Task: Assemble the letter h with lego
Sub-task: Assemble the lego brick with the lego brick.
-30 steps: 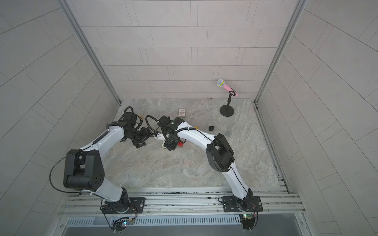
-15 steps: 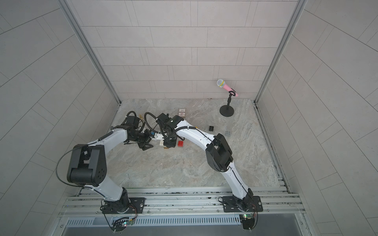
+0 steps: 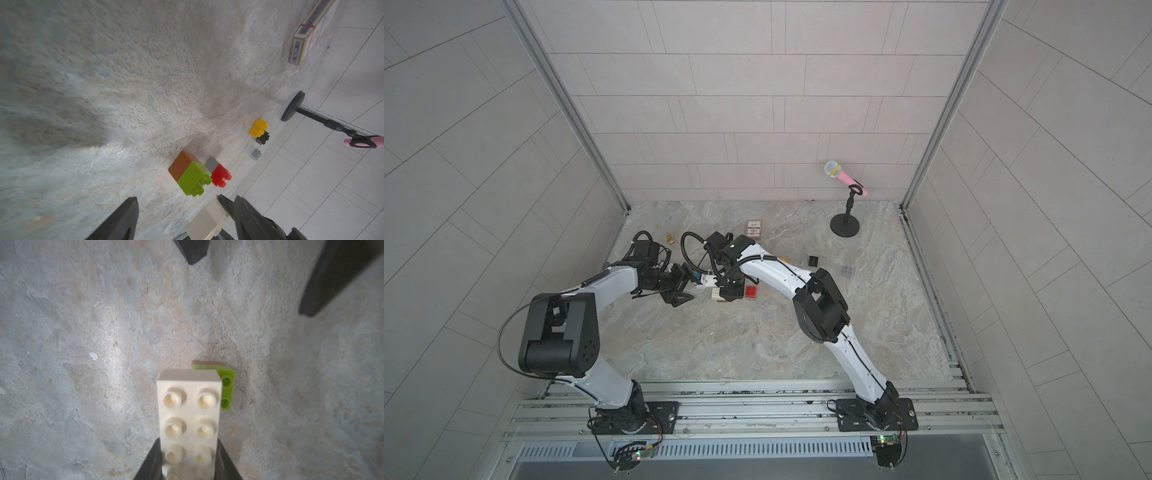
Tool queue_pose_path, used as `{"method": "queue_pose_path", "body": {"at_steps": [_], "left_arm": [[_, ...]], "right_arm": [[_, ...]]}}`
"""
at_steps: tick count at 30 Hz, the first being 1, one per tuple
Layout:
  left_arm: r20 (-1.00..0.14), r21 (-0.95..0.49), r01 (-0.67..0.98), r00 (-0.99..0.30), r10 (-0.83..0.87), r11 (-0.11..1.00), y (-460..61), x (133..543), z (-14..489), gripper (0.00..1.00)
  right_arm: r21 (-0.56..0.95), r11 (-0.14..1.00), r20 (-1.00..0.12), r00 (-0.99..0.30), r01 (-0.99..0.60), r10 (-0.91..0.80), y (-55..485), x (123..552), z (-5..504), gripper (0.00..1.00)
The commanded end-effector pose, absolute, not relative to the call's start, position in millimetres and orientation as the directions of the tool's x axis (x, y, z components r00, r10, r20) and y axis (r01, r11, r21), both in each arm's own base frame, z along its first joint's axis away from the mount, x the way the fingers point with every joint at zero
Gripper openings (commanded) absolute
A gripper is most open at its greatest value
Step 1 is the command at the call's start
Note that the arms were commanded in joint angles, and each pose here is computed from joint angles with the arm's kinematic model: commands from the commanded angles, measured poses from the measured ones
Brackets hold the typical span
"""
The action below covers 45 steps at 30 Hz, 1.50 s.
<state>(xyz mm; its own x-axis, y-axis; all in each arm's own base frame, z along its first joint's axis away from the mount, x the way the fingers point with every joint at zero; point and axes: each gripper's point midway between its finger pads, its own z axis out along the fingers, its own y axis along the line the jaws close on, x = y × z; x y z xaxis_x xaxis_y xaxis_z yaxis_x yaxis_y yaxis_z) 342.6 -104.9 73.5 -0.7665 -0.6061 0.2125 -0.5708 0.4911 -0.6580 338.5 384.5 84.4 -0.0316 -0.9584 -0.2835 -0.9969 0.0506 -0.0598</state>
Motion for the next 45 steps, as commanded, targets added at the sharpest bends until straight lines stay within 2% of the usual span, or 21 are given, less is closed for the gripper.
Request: {"method": "queue_pose_path", "body": {"at_steps": [1, 9, 25, 28, 32, 39, 45], "left_arm": [[0.234, -0.664, -0.586, -0.753, -0.616, 0.465, -104, 343, 72, 0.78], [0.247, -0.654, -0.609, -0.732, -0.635, 0.448, -98, 341, 66, 0.76], [0.228, -0.637, -0.621, -0.718, -0.657, 0.457, -87, 340, 65, 0.75], [0.208, -0.639, -0.614, -0.719, -0.663, 0.464, -85, 339, 68, 0.75], [0.181, -0.657, -0.598, -0.717, -0.673, 0.46, -84, 341, 74, 0.75], [0.191, -0.657, -0.601, -0.716, -0.671, 0.455, -85, 340, 72, 0.75], [0.189, -0.658, -0.601, -0.715, -0.674, 0.453, -85, 340, 73, 0.75]], "right_arm": [[-0.057, 0.025, -0.292, -0.007, -0.998, -0.956, 385, 340, 81, 0.0], [-0.043, 0.04, -0.299, -0.025, -0.998, -0.954, 384, 350, 73, 0.0], [-0.006, 0.074, -0.238, -0.07, -0.997, -0.969, 377, 347, 61, 0.0], [0.009, 0.105, -0.231, -0.104, -0.994, -0.967, 379, 345, 62, 0.0], [0.017, 0.192, -0.155, -0.193, -0.981, -0.969, 375, 346, 57, 0.0], [0.011, 0.285, -0.063, -0.285, -0.959, -0.957, 371, 344, 45, 0.0], [0.02, 0.39, -0.034, -0.39, -0.921, -0.92, 368, 341, 42, 0.0]]}}
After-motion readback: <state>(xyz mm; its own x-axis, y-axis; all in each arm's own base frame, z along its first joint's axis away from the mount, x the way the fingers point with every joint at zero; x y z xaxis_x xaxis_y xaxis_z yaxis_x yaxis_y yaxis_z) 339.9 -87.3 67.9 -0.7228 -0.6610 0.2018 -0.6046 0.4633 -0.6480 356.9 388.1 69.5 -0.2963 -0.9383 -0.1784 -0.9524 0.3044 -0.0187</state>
